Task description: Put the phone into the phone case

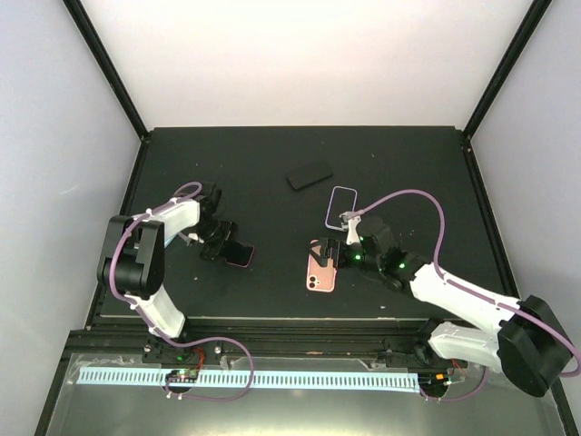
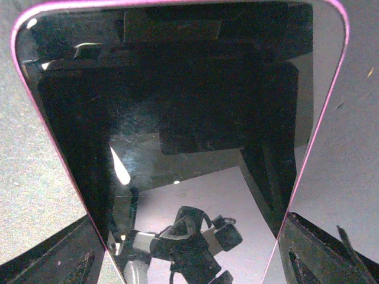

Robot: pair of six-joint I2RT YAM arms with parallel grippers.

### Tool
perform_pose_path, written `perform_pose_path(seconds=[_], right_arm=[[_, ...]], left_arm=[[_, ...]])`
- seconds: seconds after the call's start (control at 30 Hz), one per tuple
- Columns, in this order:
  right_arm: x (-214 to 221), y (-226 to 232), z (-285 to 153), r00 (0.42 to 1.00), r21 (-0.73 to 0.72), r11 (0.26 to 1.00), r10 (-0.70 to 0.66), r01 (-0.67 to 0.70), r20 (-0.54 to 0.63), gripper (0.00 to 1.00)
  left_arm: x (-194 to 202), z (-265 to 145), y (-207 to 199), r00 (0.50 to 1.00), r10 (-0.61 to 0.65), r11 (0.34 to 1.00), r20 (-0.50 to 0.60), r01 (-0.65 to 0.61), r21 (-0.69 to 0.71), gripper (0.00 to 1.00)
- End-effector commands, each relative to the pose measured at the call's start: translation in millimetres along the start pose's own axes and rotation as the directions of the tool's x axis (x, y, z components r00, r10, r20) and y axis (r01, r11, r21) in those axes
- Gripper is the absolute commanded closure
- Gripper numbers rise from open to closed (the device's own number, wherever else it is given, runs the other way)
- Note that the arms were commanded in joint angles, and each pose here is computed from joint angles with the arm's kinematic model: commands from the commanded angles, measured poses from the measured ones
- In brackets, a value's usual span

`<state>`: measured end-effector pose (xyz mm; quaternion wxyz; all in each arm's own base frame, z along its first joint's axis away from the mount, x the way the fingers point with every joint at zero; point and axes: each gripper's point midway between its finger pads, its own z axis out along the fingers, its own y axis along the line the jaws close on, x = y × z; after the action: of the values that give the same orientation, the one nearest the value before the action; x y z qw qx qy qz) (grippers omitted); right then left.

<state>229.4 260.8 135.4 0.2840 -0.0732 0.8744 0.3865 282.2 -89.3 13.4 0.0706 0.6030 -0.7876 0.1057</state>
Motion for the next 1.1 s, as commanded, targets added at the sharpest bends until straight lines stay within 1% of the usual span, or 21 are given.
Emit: perform_pose_path(seconds=[0.0, 0.17, 0.33, 0.4, 0.47, 0.53, 0.67, 0.8, 0.87, 1.0, 1.07], right_arm=[[-12.0, -3.5, -9.9, 0.998, 0.059, 0.998, -0.031, 0.028, 0.055, 0.0], [-19.1, -4.9, -13.2, 0.997, 0.102, 0.994, -0.043, 0.037, 0.058, 0.01], [-20.0, -8.2, -11.2, 0.998, 0.138, 0.989, -0.055, 0.05, 0.031, 0.03], [-18.3, -6.6, -8.9, 0.998, 0.133, 0.99, -0.058, 0.056, 0.011, 0.04], [-15.6, -1.0, -5.8, 0.998, 0.099, 0.993, -0.061, 0.061, -0.007, 0.07], [-11.5, 4.3, -2.1, 0.998, 0.058, 0.996, -0.059, 0.06, -0.025, 0.12], [-1.1, 15.9, 9.9, 0.995, -0.029, 0.998, -0.052, 0.05, -0.081, 0.24], [8.4, 23.4, 25.4, 0.988, -0.059, 0.998, -0.044, 0.036, -0.148, 0.45], [13.5, 28.4, 33.7, 0.983, -0.068, 0.997, -0.048, 0.036, -0.177, 0.52], [30.0, 38.5, 51.1, 0.968, -0.11, 0.994, -0.051, 0.025, -0.245, 0.64], [38.6, 44.8, 57.5, 0.96, -0.141, 0.99, -0.057, 0.019, -0.273, 0.66]], left_arm=[[8.2, 28.5, 25.7, 0.999, 0.036, 0.997, -0.034, -0.038, -0.073, 0.24], [18.4, 25.9, 29.0, 0.994, 0.092, 0.994, -0.051, -0.095, -0.06, 0.25], [36.4, 23.4, 31.8, 0.984, 0.155, 0.987, -0.084, -0.158, -0.03, 0.26], [44.1, 22.2, 34.1, 0.976, 0.197, 0.979, -0.089, -0.2, -0.028, 0.26], [51.5, 23.0, 37.2, 0.967, 0.237, 0.971, -0.098, -0.239, -0.019, 0.26], [59.6, 23.9, 41.9, 0.955, 0.276, 0.96, -0.106, -0.279, -0.008, 0.26], [77.4, 27.3, 49.6, 0.924, 0.352, 0.936, -0.147, -0.352, 0.029, 0.27], [88.2, 25.9, 52.5, 0.899, 0.404, 0.915, -0.169, -0.396, 0.078, 0.27], [90.8, 24.3, 53.8, 0.888, 0.43, 0.903, -0.161, -0.421, 0.09, 0.27], [98.3, 23.1, 56.3, 0.862, 0.475, 0.88, -0.18, -0.459, 0.123, 0.27], [100.7, 22.2, 58.4, 0.852, 0.49, 0.871, -0.184, -0.473, 0.132, 0.27]])
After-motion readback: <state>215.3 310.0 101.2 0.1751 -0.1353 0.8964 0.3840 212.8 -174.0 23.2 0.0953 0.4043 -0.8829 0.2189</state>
